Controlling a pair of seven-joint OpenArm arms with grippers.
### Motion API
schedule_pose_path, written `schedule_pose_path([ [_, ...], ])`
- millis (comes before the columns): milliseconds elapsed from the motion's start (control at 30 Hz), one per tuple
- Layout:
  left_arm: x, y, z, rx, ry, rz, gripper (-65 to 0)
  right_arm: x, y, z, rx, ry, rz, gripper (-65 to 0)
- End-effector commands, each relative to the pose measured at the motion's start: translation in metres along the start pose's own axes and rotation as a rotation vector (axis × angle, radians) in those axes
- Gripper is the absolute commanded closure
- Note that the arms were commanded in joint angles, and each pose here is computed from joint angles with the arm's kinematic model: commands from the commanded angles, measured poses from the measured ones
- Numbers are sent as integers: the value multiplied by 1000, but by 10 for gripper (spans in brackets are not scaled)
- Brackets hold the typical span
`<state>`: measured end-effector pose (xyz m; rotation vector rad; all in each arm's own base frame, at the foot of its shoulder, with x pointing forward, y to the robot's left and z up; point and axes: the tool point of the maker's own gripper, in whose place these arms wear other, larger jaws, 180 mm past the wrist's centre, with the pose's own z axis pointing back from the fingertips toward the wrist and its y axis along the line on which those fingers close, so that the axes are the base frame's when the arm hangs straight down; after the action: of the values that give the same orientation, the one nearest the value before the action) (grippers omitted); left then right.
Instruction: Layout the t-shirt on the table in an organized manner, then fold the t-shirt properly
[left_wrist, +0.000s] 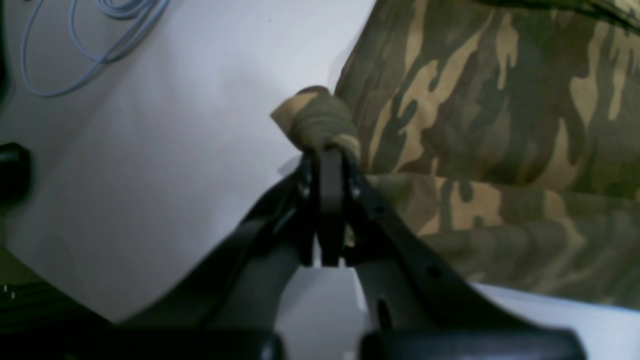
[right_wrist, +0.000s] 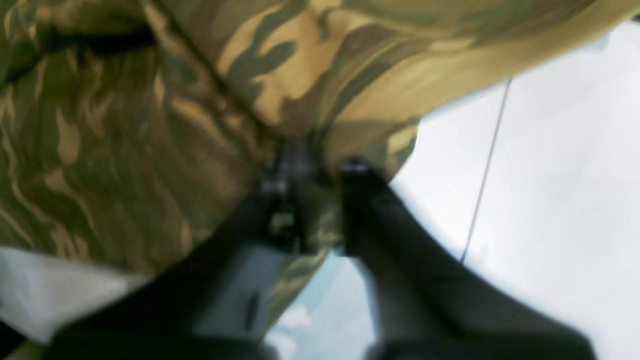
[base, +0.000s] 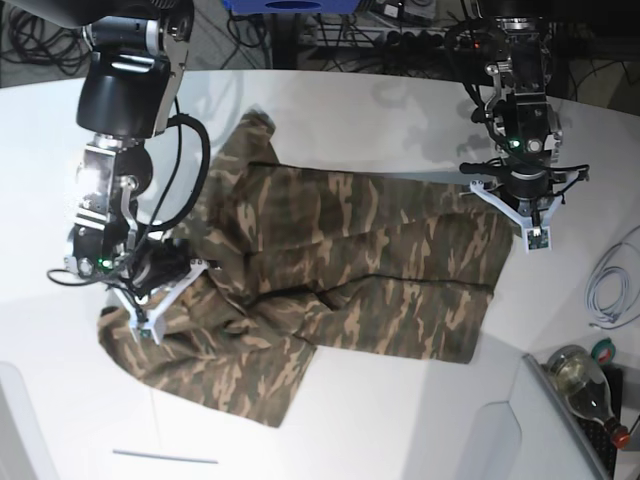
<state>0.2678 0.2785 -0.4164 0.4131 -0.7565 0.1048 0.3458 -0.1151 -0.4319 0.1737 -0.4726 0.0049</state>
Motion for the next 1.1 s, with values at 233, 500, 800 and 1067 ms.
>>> schedule_pose_path([
  [233,40,16,2,36,-108,-6,0,22,-81,77,-238,-13,83,0],
  [500,66,8,14,23,-180,20,0,29,-145,52,-318,79,1,-2],
  [800,65,8,13,22,-175,16,0,129,-124,53,-365,-18,-129,-2],
  [1067,65,8,13,23,-173,17,0,181,-20,-9,-325,-94,10,-66],
])
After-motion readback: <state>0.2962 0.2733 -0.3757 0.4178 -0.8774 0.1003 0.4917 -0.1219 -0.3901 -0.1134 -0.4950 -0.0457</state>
